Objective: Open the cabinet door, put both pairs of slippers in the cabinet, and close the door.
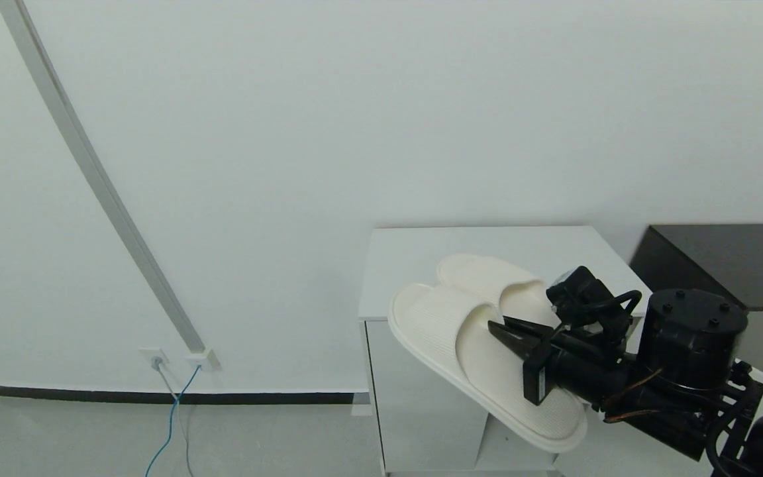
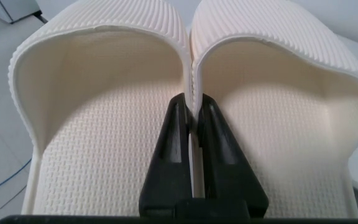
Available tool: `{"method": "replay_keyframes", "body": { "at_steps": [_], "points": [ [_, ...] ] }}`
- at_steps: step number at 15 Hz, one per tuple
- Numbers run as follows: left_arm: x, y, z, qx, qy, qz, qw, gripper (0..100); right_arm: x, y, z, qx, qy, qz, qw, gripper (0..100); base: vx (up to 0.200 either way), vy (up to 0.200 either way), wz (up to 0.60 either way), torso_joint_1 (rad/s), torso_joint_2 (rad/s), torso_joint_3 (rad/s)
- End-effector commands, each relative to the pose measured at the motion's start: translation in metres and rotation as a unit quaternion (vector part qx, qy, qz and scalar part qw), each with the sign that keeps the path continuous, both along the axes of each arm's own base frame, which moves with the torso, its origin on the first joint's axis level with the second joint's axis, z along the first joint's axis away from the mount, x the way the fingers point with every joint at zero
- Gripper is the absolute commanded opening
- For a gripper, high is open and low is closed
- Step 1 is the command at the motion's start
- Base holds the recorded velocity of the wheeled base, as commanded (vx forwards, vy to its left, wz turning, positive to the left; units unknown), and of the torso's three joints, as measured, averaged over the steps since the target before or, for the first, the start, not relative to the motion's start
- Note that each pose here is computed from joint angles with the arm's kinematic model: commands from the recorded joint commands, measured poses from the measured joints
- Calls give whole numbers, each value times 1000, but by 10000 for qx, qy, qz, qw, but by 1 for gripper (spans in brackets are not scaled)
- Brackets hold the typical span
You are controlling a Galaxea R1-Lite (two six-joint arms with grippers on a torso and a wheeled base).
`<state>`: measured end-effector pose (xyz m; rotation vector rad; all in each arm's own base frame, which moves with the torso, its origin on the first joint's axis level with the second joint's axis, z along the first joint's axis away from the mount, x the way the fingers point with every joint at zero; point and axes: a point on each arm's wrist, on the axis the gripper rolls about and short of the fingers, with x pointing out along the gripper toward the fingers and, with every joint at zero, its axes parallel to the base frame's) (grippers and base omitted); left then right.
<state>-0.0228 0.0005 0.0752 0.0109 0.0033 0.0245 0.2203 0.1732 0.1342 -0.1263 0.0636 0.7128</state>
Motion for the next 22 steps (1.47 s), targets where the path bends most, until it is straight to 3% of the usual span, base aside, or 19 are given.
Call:
{"method": "replay_keyframes", "body": {
  "at_steps": [1,17,22],
  "points": [
    [0,0,0,-1,7,0,10000,0,0,0,-1,-15,16,7,10000,0,0,0,0,0,0,0],
    [0,0,0,-24,-9,8,10000,0,1,2,-7,-75,86,-1,9999,0,0,0,0,0,0,0],
    [0,0,0,-24,-9,8,10000,0,1,3,-7,-90,93,8,9999,0,0,-200,0,0,4,3]
  ]
}}
